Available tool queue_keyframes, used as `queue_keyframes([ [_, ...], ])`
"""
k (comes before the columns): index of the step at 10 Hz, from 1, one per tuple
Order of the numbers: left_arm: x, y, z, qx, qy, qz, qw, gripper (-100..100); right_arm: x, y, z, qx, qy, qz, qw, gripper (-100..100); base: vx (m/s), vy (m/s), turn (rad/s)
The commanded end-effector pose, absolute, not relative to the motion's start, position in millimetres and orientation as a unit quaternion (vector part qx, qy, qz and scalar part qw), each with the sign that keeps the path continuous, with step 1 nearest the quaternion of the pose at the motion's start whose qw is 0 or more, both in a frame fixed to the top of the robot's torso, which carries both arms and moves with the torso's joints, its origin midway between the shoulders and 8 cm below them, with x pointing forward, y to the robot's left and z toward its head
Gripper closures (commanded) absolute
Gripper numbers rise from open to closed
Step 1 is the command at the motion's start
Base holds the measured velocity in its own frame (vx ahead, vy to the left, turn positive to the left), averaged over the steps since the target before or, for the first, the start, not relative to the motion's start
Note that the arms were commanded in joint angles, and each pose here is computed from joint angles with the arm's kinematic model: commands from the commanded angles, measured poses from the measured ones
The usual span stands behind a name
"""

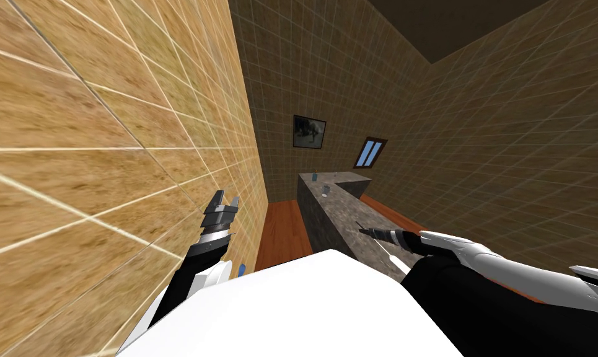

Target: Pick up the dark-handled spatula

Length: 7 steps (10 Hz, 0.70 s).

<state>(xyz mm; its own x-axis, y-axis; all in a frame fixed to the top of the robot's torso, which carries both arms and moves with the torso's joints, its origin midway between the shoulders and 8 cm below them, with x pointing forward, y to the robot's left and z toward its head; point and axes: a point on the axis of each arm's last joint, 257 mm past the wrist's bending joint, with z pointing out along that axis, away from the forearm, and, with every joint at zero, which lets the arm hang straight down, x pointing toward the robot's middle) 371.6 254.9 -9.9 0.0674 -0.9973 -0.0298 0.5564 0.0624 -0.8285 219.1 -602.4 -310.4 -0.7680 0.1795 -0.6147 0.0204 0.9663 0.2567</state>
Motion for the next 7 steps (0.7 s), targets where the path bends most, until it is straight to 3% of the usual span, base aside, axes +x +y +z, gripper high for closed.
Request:
queue_keyframes([
  [1,372,255,-10,-0.334,0.33,-0.598,0.65,0,194,-626,-314,0.035,0.949,0.081,0.302,-100,0.062,-0.007,0.063],
  [7,372,255,-10,-0.334,0.33,-0.598,0.65,0,124,-666,-325,-0.002,0.976,0.02,0.216,-100,0.039,0.007,0.024],
])
